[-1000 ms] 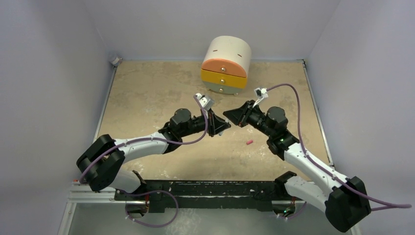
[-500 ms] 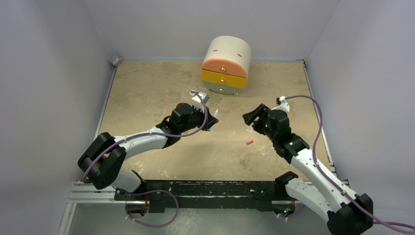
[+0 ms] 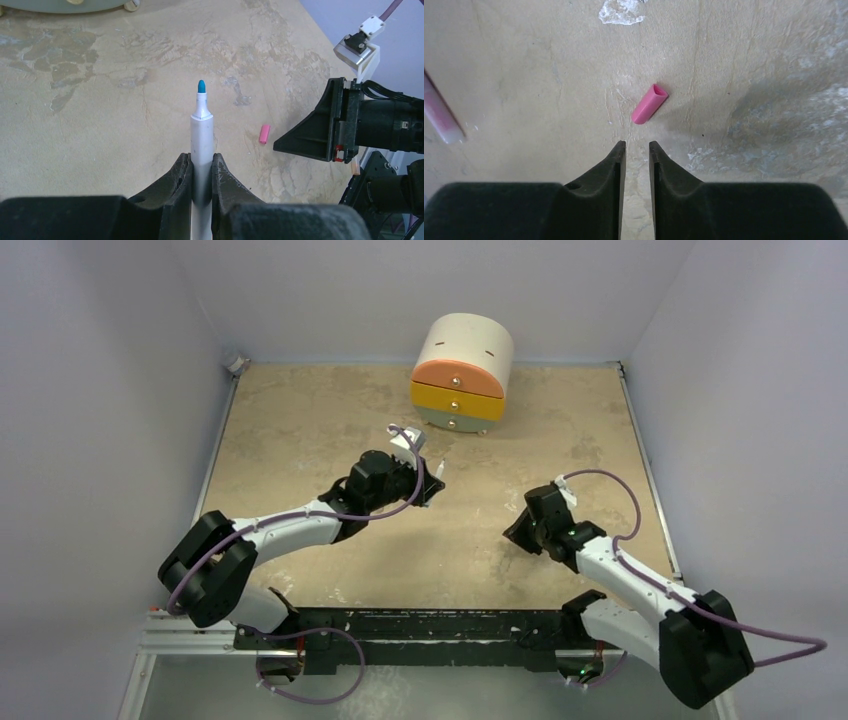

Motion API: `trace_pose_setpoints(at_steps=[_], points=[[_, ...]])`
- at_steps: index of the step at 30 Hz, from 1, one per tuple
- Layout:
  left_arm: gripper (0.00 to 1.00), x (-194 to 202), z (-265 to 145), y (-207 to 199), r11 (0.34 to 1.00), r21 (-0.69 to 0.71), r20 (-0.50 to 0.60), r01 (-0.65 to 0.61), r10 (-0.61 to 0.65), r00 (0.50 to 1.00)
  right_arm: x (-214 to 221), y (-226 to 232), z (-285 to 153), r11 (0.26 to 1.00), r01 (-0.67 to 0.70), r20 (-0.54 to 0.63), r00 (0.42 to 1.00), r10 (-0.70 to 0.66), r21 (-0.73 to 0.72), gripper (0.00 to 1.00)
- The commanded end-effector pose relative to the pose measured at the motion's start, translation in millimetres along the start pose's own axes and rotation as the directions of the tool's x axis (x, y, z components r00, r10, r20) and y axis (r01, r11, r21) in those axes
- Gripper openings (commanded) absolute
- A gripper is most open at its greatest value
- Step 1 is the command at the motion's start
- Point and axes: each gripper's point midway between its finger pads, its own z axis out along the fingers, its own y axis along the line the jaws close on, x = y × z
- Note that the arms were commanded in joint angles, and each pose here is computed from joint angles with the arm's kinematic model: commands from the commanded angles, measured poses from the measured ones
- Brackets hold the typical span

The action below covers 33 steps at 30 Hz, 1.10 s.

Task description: Insert the pens into the pen caps

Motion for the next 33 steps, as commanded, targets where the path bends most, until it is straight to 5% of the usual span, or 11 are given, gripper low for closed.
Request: trace_pose_setpoints(at_steps=[1, 3, 12, 33], points=[[0.00, -20.0, -5.8, -0.4, 1.000, 0.004, 0.066, -0.026, 0.025, 0.997, 4.2, 9.4, 11.0, 0.999, 0.010, -0.025, 1.000, -0.011, -0.038, 0.14], [0.00, -19.1, -6.2, 1.0, 1.000, 0.001, 0.064, -0.023, 0.022, 0.998, 1.0, 8.8, 12.8, 0.999, 0.012, -0.006, 1.000, -0.012, -0.034, 0.00], [0.00, -20.6, -8.2, 3.8, 0.999, -0.012, 0.056, -0.031, 0.031, 0.998, -8.0, -3.6, 16.8, 0.999, -0.014, 0.038, 0.999, 0.013, 0.043, 0.06], [0.00, -11.1, -6.1, 15.1, 0.999, -0.023, 0.029, -0.026, 0.027, 0.999, -24.7, 3.4, 34.2, 0.990, -0.016, 0.010, 1.000, 0.015, 0.139, 0.03]])
